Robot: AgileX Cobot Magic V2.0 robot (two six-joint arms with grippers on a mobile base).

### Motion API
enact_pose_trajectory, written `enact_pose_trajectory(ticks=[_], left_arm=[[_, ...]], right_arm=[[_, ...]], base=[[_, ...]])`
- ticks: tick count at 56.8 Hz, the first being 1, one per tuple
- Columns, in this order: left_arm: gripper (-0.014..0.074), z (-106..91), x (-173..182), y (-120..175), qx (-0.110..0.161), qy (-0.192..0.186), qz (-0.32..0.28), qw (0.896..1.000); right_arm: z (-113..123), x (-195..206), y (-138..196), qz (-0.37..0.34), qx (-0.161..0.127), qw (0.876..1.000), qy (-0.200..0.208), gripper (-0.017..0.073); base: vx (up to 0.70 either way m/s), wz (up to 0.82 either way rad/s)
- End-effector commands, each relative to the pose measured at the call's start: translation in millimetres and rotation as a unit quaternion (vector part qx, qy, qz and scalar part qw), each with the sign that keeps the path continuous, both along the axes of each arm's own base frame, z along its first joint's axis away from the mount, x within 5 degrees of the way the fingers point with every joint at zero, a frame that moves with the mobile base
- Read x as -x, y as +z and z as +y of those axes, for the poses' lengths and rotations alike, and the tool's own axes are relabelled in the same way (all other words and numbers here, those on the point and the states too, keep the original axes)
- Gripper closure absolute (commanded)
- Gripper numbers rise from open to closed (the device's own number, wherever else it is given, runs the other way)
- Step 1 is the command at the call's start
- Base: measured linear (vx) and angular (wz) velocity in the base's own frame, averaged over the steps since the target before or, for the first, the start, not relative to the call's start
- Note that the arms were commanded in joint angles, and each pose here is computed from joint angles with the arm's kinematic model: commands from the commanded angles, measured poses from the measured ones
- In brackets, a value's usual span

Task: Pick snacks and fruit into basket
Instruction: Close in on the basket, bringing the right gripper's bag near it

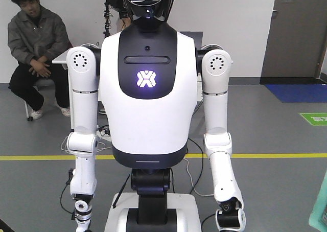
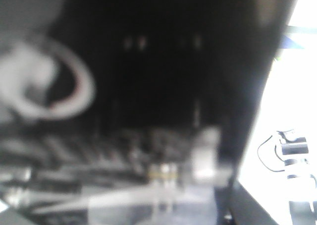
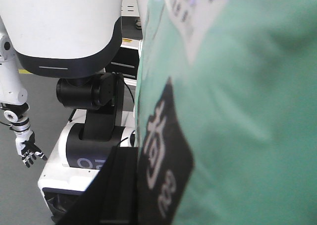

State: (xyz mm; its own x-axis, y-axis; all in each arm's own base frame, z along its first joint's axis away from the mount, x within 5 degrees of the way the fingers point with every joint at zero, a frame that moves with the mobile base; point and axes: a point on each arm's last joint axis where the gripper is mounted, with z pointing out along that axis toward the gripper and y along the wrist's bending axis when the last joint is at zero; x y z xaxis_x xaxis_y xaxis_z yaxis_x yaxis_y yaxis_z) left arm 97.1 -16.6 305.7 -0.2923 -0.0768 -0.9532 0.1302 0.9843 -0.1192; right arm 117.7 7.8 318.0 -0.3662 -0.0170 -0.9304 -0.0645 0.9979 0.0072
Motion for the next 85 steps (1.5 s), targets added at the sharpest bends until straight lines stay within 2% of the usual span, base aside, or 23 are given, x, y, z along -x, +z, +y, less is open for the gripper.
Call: enact_pose_trajectory(ticks=[1, 85], left_arm=[[0.0597, -0.7, -1.0, 20.3, 0.012, -0.003, -0.066, 0.998], [0.0597, -0.7, -1.0, 20.3, 0.012, -0.003, -0.066, 0.998]], right_arm=[[0.3, -2.3, 18.4, -0.063, -0.001, 0.998, 0.001, 0.0559], [0.3, -2.3, 18.4, -0.063, -0.001, 0.998, 0.001, 0.0559]], base=[[-0.02, 0.04], [0.00, 0.01]])
